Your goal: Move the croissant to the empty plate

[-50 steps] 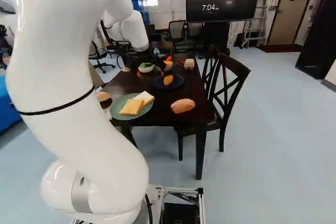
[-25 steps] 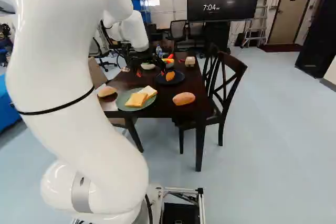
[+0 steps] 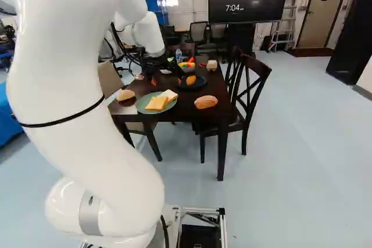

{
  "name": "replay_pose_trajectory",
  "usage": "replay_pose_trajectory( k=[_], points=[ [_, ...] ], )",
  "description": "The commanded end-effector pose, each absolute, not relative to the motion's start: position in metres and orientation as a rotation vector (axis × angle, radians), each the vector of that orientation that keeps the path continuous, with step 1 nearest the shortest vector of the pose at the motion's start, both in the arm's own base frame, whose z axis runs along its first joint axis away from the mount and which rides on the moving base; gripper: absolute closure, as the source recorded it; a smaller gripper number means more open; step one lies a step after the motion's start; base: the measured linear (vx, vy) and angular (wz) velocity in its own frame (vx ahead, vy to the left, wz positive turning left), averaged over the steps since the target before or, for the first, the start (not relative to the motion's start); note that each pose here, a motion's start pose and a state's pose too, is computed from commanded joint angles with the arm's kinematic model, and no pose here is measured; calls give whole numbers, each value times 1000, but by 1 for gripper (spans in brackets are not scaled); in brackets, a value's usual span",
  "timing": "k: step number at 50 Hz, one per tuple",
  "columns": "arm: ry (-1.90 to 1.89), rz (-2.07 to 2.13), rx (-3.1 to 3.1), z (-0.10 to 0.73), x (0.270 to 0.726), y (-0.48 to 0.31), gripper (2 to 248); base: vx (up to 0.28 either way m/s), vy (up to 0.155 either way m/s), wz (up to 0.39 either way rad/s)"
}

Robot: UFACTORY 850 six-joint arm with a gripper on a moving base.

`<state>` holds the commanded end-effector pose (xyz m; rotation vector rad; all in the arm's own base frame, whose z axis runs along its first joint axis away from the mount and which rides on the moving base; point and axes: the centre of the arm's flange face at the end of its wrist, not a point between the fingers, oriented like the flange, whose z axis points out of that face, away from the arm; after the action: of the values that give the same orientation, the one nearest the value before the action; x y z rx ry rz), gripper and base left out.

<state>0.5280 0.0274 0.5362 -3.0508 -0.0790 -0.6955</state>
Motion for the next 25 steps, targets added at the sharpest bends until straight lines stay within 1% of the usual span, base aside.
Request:
replay_pose_trajectory(
  k=[7, 17, 25],
  points=[
    [-79, -695, -3051, 536, 528, 27, 3, -157, 29, -6],
    [-79, -695, -3051, 536, 528, 27, 3, -136, 2, 18],
    [-79, -695, -3051, 536, 528, 27, 3, -79, 2, 11]
  ],
)
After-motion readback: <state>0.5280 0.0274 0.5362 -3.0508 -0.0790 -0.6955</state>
